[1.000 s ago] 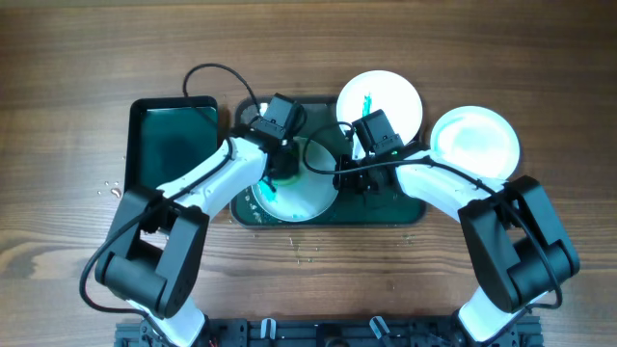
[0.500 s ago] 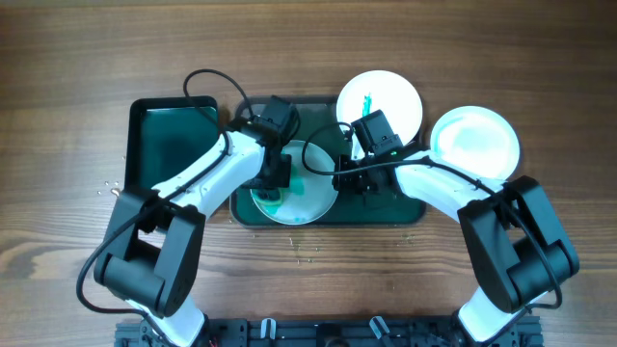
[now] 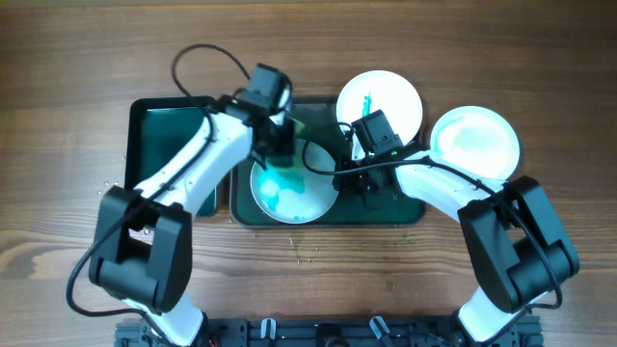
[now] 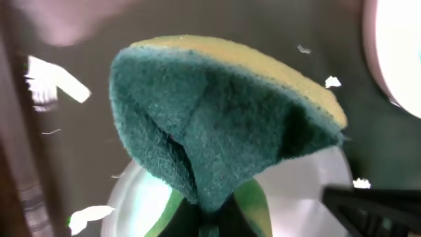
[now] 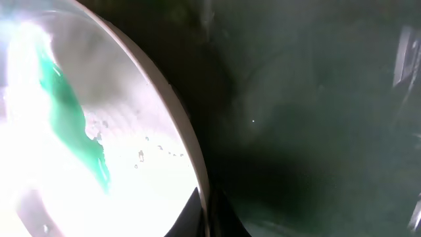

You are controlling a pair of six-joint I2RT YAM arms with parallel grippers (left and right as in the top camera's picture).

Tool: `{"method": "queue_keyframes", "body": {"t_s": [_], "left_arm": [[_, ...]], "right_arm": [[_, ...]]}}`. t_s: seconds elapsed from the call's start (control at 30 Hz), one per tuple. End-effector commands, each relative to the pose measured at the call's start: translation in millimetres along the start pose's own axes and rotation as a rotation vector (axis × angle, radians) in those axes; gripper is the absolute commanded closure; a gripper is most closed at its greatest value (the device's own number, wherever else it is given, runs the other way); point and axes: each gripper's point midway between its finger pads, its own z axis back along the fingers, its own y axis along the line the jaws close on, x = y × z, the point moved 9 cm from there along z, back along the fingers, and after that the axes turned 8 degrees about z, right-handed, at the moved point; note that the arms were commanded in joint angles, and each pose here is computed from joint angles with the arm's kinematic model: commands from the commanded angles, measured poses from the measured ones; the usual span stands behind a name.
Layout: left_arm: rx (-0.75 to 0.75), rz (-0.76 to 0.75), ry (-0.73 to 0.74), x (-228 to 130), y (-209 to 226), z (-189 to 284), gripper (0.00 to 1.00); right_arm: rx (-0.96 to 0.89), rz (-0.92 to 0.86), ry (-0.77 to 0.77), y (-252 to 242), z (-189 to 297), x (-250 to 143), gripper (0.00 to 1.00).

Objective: Clean dirty plates on tray and stack at the side
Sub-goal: 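Lift the sponge off the plate with the left gripper, then lift the cleaned plate with the right gripper and carry it right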

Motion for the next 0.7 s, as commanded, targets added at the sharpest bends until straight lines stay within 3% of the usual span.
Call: {"method": "queue_keyframes", "body": {"t_s": [0.0,0.43,0.67], "left_arm": [[0.09,0.104,-0.063,26.4,17.9,22.6,0.96],[0.116,0.124,-0.015,24.0,25.6,30.5,0.96],[0.101,0.121,-0.007,22.9,23.0,30.0,0.96]], "right_arm": [[-0.048,-0.002,0.018,-8.0,0.4,-7.9,0.95],[-0.45,0.154,-0.236,11.7,81.1,-17.3,0.96],[-0.785,0.267,-0.437,28.8,110.2,-32.7,0.96]]}}
